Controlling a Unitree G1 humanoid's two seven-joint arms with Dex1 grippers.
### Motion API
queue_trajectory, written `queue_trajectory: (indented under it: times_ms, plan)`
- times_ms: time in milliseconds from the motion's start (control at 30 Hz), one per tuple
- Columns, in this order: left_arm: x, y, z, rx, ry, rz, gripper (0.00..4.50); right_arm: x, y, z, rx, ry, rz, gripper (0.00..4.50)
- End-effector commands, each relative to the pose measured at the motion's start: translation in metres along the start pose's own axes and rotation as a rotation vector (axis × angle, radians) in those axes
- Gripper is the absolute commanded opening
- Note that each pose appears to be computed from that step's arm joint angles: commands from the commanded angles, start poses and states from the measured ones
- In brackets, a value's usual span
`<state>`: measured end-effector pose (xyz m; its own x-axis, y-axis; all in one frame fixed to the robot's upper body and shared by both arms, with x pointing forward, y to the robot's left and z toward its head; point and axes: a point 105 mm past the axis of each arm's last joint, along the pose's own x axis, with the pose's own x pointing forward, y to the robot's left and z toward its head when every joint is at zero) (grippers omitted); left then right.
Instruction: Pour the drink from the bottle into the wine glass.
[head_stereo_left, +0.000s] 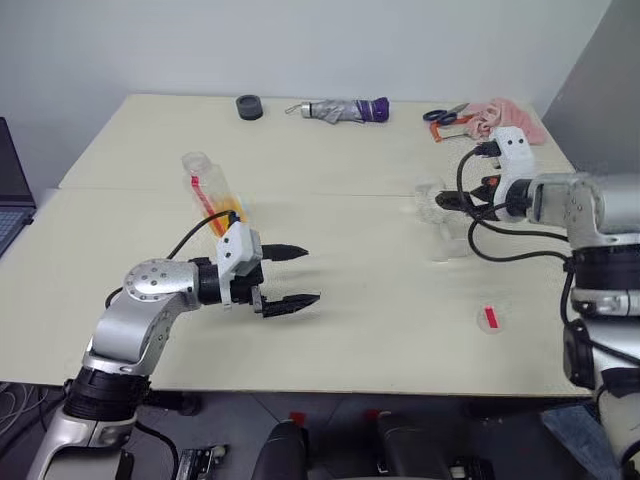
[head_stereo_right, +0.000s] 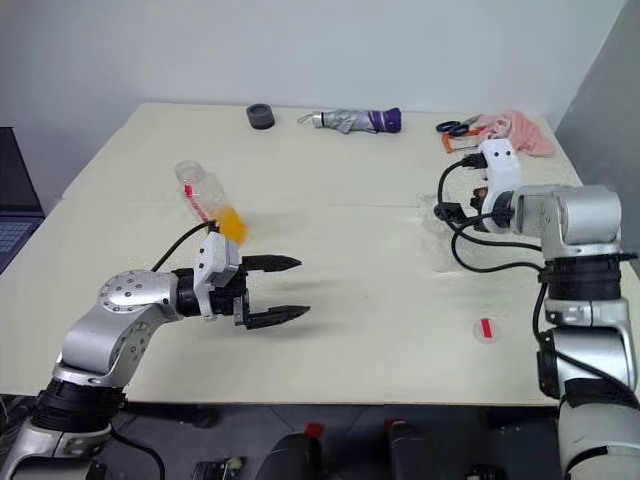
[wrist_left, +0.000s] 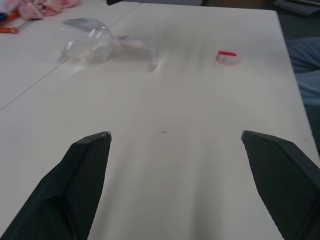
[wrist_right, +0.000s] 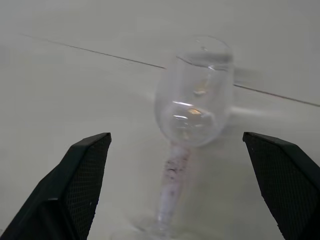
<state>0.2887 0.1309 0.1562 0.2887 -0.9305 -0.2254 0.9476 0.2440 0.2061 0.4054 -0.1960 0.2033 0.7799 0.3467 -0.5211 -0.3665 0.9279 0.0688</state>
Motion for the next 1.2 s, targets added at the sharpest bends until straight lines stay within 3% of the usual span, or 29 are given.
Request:
queue_trajectory:
  times_ms: [33, 500, 600, 867, 967, 1200]
  plan:
    - [0.002, -0.002, 0.007, 0.057, -0.004, -0.047, 4.46, 0.007, 0.004, -0.001, -0.010, 0.087, 0.069, 4.50]
    - [0.010, -0.006, -0.008, 0.090, -0.013, -0.071, 4.46, 0.033, -0.002, -0.021, -0.086, 0.315, 0.119, 4.50]
    - [0.012, -0.007, -0.008, 0.091, -0.017, -0.064, 4.50, 0.036, 0.001, -0.024, -0.117, 0.345, 0.138, 3.91]
    - [0.016, -0.006, -0.012, 0.095, -0.019, -0.051, 4.50, 0.038, -0.001, -0.031, -0.184, 0.391, 0.145, 0.99]
    - [0.017, -0.005, -0.011, 0.100, -0.018, -0.051, 4.50, 0.037, -0.002, -0.031, -0.180, 0.386, 0.146, 0.13]
    - [0.016, 0.000, -0.007, 0.092, -0.018, -0.038, 4.50, 0.028, 0.003, -0.003, -0.141, 0.292, 0.181, 0.14]
